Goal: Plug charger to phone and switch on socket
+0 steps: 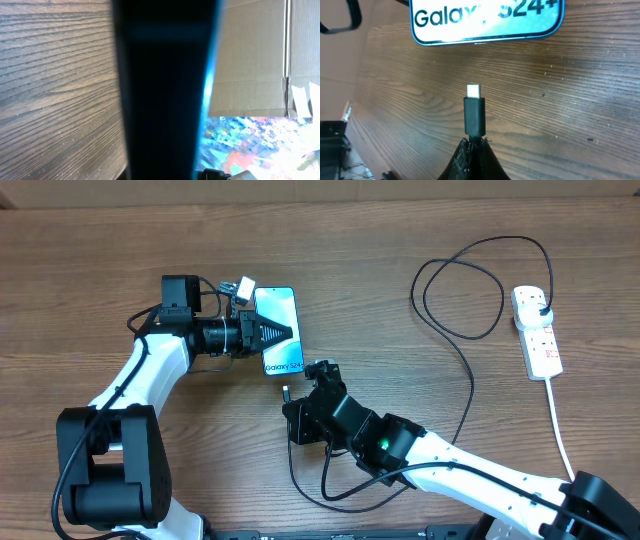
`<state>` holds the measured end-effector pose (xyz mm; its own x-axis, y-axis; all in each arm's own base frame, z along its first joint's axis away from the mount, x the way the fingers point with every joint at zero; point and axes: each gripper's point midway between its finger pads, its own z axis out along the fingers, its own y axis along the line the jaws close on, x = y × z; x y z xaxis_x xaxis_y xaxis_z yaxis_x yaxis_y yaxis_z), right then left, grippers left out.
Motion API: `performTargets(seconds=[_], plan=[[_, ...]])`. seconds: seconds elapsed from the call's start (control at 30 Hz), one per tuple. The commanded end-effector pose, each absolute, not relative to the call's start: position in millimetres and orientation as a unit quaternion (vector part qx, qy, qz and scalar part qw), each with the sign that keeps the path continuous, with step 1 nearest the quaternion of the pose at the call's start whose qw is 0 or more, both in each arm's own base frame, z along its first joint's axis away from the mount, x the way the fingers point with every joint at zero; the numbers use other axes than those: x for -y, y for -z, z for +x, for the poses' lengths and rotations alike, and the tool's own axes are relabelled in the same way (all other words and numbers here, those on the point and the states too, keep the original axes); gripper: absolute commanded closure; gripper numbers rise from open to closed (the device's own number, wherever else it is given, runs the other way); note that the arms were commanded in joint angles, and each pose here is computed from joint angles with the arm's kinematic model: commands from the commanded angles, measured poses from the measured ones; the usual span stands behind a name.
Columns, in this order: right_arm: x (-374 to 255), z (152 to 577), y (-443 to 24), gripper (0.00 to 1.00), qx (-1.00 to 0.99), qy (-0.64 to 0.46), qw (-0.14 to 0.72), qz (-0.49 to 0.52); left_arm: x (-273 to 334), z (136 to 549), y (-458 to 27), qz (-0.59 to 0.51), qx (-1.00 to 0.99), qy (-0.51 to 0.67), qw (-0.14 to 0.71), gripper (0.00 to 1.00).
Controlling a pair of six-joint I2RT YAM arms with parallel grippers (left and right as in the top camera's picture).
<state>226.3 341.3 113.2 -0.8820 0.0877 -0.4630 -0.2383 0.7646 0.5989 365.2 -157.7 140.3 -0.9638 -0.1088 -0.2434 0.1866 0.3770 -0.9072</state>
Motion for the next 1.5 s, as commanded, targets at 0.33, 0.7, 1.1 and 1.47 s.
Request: performTargets(seconds=[0.33,0.7,1.1,1.47], plan=[[-356.1,229.6,-120.1,0.96,-0.89,-0.365,0.252,-0.104,165.8,355.9,-155.8,0.057,-0.795,0.588,0.134,0.96],[-353.4,230.9,-138.3,0.96,-0.871,-0.405,0.24,-0.144,167.7,352.9,-161.0,0.074,-0.784,0.6,0.139,0.96],[-344.3,243.4,-136.4,0.96,-0.877,-0.383,0.26,-0.124,170.1,347.7,-167.1,0.076,-0.772,0.618,0.128,0.96],[-335.6,243.9,-149.9,0.96,-0.869,-0.415,0.239,-0.127,170.0,347.8,-166.9,0.076,-0.772,0.617,0.128,0.96]])
